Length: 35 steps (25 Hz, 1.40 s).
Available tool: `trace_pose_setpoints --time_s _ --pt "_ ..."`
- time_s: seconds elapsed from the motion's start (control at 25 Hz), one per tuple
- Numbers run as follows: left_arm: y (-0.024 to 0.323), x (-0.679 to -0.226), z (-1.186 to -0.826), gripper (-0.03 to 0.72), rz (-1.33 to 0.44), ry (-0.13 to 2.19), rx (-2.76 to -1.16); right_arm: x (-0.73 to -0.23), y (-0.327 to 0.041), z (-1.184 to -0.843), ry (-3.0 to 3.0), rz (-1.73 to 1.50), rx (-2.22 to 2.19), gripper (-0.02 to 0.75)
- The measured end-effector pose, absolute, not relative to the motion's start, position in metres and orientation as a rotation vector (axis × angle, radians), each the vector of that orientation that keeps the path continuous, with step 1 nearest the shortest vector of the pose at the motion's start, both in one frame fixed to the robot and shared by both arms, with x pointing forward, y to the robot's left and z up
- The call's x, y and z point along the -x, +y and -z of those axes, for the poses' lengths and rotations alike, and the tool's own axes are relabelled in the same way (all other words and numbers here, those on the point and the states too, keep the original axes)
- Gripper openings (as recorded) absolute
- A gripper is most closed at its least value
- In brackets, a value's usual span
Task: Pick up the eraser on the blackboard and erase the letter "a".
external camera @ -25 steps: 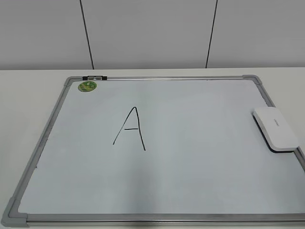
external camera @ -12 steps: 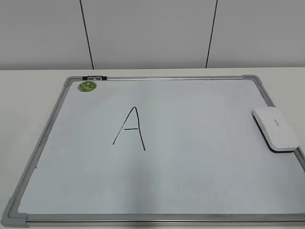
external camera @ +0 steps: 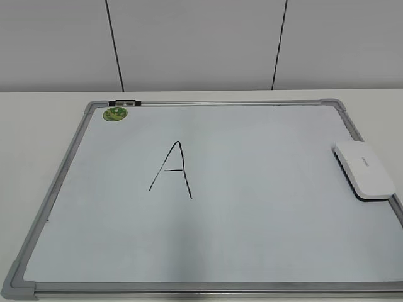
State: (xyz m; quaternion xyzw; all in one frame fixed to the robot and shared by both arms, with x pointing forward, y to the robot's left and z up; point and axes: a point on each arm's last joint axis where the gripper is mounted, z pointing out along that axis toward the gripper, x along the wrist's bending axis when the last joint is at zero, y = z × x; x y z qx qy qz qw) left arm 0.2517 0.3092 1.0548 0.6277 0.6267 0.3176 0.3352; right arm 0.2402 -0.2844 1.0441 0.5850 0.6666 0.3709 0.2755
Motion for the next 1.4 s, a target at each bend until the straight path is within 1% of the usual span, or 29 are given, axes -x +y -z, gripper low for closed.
trace_pose_setpoints --time_s 0.12,0.44,1.08,1.4 --pt "0.31 -0.246 -1.055 0.437 -0.859 1.637 -1.594 -0.234 -0.284 -1.044 1.731 -1.006 -1.566 0.555" --pt "0.312 -0.233 -1.055 0.401 -0.927 1.639 -1.502 -0.229 -0.284 -1.043 1.699 -1.022 -1.543 0.555" --pt "0.312 -0.232 -1.054 0.337 -0.93 1.64 -1.496 -0.229 -0.284 -1.043 1.699 -1.022 -1.543 0.555" --pt "0.312 -0.232 -1.054 0.336 -0.929 1.642 -1.498 -0.229 -0.284 -1.043 1.7 -1.024 -1.544 0.555"
